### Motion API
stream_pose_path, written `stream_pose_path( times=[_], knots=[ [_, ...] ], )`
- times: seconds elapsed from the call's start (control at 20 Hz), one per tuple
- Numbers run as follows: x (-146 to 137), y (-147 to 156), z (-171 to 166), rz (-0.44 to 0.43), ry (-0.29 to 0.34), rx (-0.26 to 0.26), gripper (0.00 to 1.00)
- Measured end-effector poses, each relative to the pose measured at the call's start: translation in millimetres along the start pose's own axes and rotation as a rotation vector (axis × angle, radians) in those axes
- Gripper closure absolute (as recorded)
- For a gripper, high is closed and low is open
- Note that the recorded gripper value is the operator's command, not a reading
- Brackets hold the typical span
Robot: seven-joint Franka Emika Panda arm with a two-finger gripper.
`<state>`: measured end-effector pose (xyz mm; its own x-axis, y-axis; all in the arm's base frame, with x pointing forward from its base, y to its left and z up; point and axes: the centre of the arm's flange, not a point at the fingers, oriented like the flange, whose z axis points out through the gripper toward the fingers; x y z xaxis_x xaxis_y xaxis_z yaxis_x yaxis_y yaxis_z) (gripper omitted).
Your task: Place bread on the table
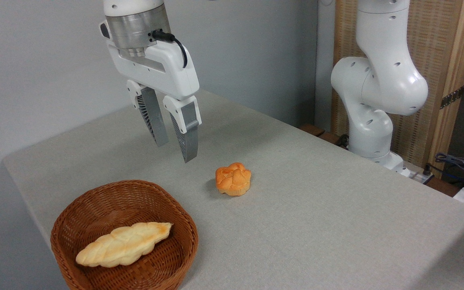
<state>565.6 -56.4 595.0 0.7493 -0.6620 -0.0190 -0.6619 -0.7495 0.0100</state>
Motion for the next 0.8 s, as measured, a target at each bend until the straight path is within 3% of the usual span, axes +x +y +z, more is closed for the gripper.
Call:
stream_pose_path(
  times=[0.3, 0.8],
  knots=[
    [-5, 2, -1, -0.003, 0.042, 0.032, 0.00],
    [-26, -8, 0, -0.002, 0.027, 0.022, 0.00]
  ],
)
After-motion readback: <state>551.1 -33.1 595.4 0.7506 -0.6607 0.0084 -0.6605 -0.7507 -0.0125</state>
